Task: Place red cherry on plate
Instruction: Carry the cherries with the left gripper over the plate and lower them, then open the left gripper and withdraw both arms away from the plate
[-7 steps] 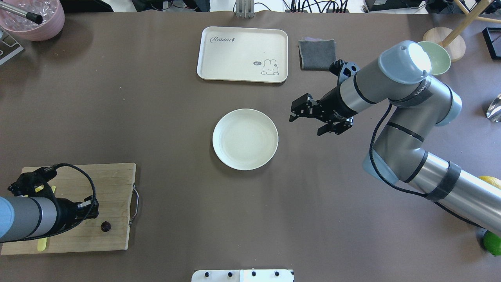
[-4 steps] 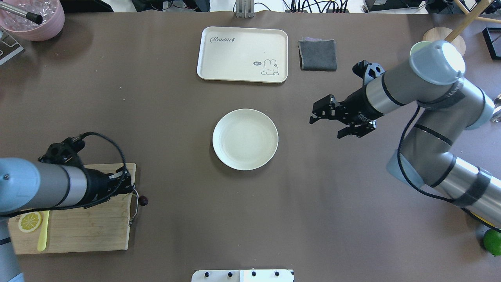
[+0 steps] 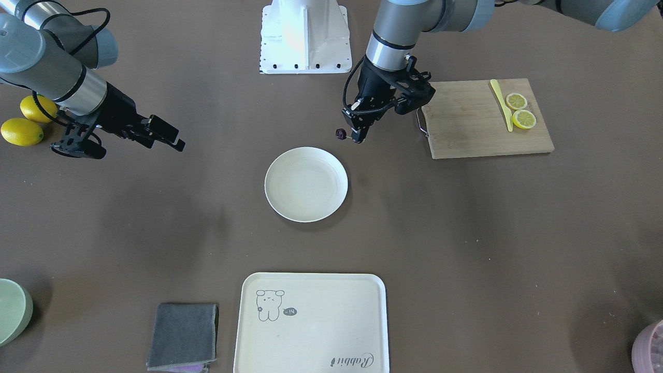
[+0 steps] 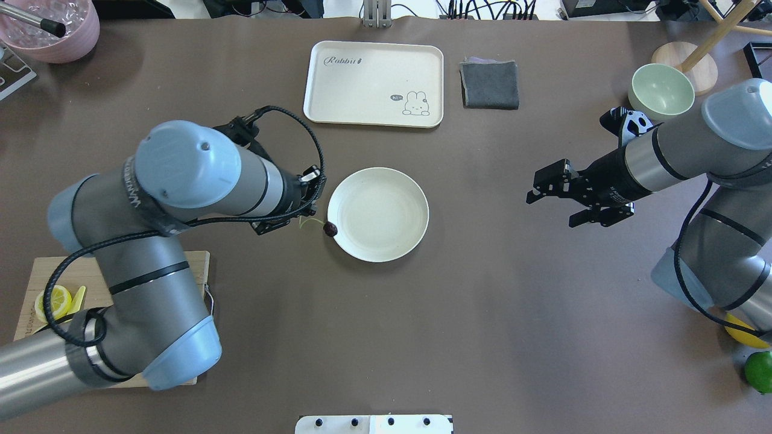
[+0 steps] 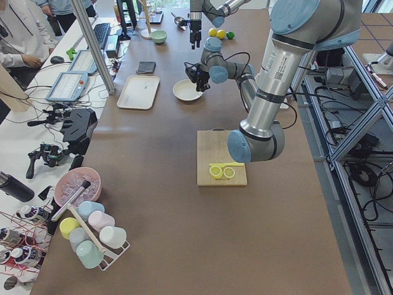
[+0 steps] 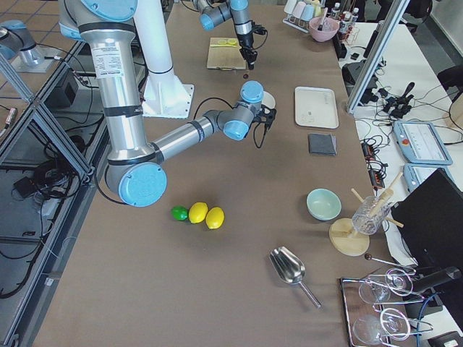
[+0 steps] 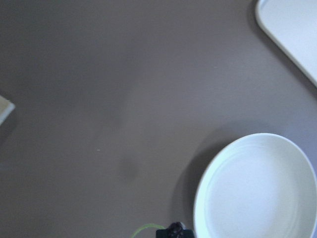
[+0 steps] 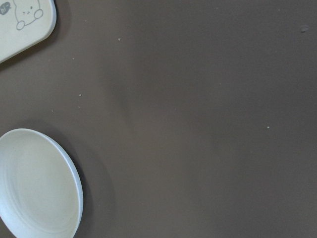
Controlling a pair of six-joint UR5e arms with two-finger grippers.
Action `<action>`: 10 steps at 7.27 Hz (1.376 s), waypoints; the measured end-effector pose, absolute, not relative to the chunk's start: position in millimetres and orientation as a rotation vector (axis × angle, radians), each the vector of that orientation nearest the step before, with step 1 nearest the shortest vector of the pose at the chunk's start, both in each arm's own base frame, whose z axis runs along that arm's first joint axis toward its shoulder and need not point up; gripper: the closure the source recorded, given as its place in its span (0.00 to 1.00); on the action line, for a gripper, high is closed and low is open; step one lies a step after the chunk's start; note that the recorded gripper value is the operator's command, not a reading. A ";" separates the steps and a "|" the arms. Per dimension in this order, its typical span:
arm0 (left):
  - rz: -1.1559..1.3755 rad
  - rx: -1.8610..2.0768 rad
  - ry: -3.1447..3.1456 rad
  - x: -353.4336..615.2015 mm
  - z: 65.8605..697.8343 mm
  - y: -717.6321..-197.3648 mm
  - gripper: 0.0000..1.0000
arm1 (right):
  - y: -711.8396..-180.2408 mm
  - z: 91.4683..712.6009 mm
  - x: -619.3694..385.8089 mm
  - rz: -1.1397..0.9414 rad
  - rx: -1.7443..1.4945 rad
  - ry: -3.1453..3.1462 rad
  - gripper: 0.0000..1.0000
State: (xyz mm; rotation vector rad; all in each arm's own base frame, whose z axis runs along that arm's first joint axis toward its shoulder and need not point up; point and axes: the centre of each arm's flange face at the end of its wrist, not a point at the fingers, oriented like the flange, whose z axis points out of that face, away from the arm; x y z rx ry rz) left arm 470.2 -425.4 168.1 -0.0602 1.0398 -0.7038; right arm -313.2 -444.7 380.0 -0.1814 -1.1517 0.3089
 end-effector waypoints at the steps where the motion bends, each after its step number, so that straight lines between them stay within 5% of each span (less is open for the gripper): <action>1: -0.715 -0.055 1.053 489.9 159.6 -445.8 0.80 | -442.1 387.7 -306.3 0.320 -0.184 -1.142 0.01; 3: -0.719 -0.055 1.066 531.5 160.9 -472.9 0.72 | -435.5 396.2 -292.3 0.336 -0.184 -1.133 0.01; 7: -0.681 -0.066 1.069 563.3 162.4 -467.3 0.19 | -435.8 400.7 -281.5 0.353 -0.176 -1.129 0.01; 10: -0.604 -0.072 1.085 549.7 153.9 -470.4 0.03 | -443.6 400.9 -266.6 0.375 -0.155 -1.132 0.01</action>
